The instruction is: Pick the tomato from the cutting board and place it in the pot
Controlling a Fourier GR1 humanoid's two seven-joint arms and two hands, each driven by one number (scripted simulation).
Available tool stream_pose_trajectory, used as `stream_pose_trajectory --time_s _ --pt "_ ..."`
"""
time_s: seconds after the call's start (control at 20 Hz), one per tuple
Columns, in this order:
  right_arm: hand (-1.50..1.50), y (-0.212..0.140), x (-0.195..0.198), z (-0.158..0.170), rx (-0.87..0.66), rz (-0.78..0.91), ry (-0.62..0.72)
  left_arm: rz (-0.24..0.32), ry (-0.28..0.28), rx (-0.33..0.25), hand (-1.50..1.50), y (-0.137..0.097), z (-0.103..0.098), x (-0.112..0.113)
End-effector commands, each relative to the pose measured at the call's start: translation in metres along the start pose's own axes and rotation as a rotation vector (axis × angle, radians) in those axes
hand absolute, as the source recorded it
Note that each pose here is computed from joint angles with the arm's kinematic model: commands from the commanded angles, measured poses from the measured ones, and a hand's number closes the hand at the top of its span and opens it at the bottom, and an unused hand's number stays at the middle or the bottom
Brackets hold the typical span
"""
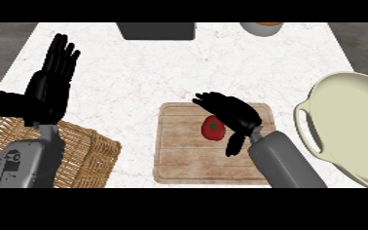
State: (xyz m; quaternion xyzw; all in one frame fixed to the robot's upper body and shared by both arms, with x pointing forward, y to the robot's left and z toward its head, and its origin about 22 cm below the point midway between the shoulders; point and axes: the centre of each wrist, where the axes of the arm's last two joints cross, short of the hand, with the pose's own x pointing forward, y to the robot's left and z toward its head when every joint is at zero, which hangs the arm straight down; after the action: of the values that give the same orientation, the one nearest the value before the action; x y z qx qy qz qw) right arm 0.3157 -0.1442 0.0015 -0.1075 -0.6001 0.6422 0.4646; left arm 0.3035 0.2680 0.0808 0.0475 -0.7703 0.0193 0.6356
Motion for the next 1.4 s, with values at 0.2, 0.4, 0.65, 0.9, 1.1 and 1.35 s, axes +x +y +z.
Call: stream_pose_trajectory --time_s 0.2,0.4,0.65,0.9,1.1,1.35 --pt "-1.5 0.031 -0.011 -0.016 0.017 -0.034 -0.05 -0.006 -0.021 0.009 0.0 -0.011 -0.004 0.008" --pt "1.5 0.041 0.015 -0.038 0.01 0.062 -0.187 0.017 -0.014 -0.001 0.0 -0.006 0.005 -0.018" --pt "1.5 0.047 0.029 -0.023 -0.008 0.086 -0.223 0.003 0.011 0.005 0.0 -0.001 -0.009 -0.015" --pt "1.5 0.055 0.034 -0.022 -0.066 0.106 -0.17 0.0 0.0 0.004 0.0 0.002 0.003 0.002" --pt "1.5 -0.001 0.037 -0.007 -0.218 0.187 -0.14 -0.001 -0.002 0.008 0.0 -0.006 -0.008 0.006" --pt "1.5 -0.033 -0.02 -0.015 -0.441 0.014 0.518 0.001 -0.007 0.005 0.0 0.002 0.004 0.0"
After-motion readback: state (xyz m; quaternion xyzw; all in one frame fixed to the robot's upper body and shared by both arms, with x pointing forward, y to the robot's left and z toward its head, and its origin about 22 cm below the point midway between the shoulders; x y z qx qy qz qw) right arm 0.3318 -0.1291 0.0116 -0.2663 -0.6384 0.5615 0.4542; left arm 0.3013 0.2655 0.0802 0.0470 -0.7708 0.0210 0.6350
